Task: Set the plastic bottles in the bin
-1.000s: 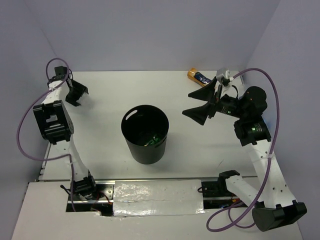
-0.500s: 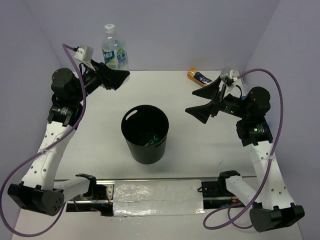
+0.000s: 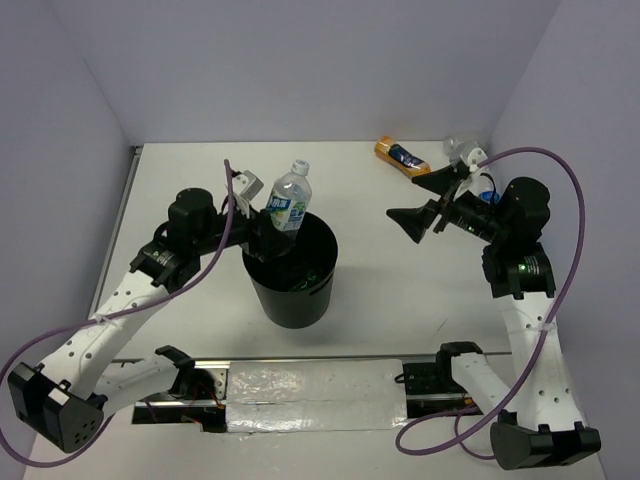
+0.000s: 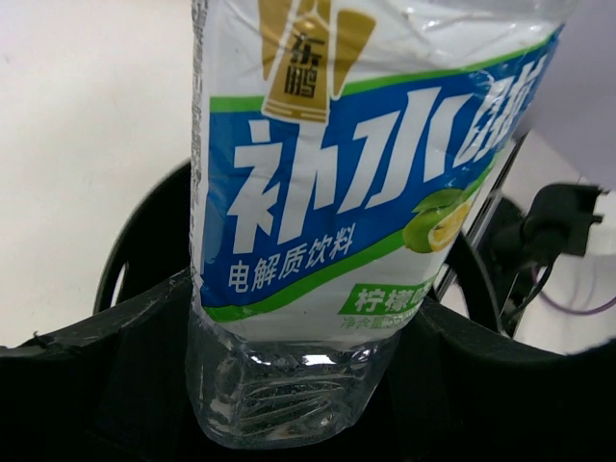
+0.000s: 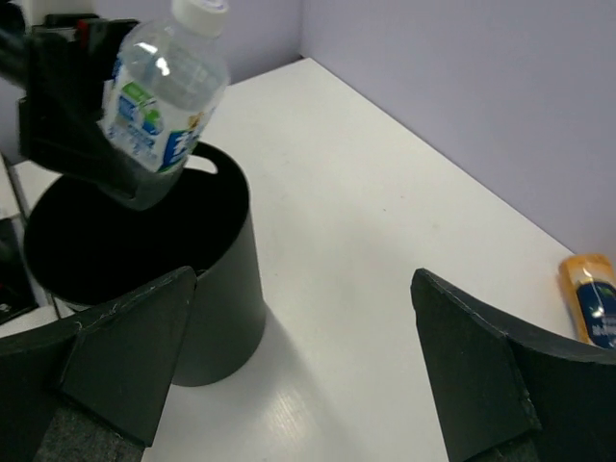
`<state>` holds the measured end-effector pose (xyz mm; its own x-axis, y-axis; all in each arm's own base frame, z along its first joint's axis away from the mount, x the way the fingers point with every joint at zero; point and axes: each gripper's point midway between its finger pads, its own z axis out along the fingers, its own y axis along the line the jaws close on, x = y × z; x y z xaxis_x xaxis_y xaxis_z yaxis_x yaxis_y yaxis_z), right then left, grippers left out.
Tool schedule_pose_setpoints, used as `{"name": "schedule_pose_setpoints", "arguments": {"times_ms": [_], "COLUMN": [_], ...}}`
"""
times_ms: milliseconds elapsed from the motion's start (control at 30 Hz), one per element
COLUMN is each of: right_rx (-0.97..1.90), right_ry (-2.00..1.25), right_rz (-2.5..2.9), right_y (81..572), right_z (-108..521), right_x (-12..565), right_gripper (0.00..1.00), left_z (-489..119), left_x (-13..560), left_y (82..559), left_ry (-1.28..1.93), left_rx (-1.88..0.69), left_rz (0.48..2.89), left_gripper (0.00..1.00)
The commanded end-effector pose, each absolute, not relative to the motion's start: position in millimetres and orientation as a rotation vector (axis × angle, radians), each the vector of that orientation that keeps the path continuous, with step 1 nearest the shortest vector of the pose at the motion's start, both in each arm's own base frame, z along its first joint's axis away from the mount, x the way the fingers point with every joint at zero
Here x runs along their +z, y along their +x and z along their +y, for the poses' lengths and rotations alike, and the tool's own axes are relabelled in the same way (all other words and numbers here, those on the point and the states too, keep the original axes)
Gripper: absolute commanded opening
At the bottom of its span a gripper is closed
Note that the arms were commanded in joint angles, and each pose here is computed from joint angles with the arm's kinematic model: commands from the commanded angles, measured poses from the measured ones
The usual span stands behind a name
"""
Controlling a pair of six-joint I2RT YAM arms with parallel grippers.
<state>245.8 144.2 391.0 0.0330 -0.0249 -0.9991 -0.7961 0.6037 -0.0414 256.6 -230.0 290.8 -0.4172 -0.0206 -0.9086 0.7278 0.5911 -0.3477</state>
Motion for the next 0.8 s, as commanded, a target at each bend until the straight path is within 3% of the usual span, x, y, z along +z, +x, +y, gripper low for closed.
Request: {"name": "schedule_pose_setpoints", "arguments": {"times_ms": [0,33,100,133,200,267,433,533,700,767], "right_rx": [0.608,0.588,0.566,0.562,0.518,0.446,0.213,-0.103,-0.335,-0.456], "right_ry": [-0.728,-0.7,-0.681,-0.668,-0.66,-0.632,-0.444,-0.19,0.055,0.14], "right_rz": [1.455,1.477,1.501,1.529,1.564,1.62,1.818,1.952,2.12,2.123], "right_y": [256,262,269,271,279,290,334,365,411,429], "right_z": [131,122,114,111,101,86,26,-47,-121,-148], "right_x": [386,382,376,369,358,344,298,268,212,213], "right_gripper": [1.0,1.0,1.0,1.0,1.0,1.0,1.0,1.0,1.0,1.0], "left_z": [-222,-220,-219,-218,-216,-215,-213,-213,-207,-200], "left_x": [295,294,291,291,293,296,305,308,318,324], "left_y": [250,249,246,244,242,238,229,224,217,212], "left_ry": [0.605,0.598,0.603,0.606,0.601,0.603,0.616,0.634,0.63,0.62], "left_rx": [-0.859,-0.849,-0.846,-0.846,-0.839,-0.841,-0.858,-0.868,-0.85,-0.827], "left_rz": [1.784,1.786,1.794,1.797,1.796,1.782,1.742,1.717,1.66,1.616], "left_gripper": [0.3,0.45,0.55,0.68,0.78,0.99,0.99,0.99,0.99,0.99]}}
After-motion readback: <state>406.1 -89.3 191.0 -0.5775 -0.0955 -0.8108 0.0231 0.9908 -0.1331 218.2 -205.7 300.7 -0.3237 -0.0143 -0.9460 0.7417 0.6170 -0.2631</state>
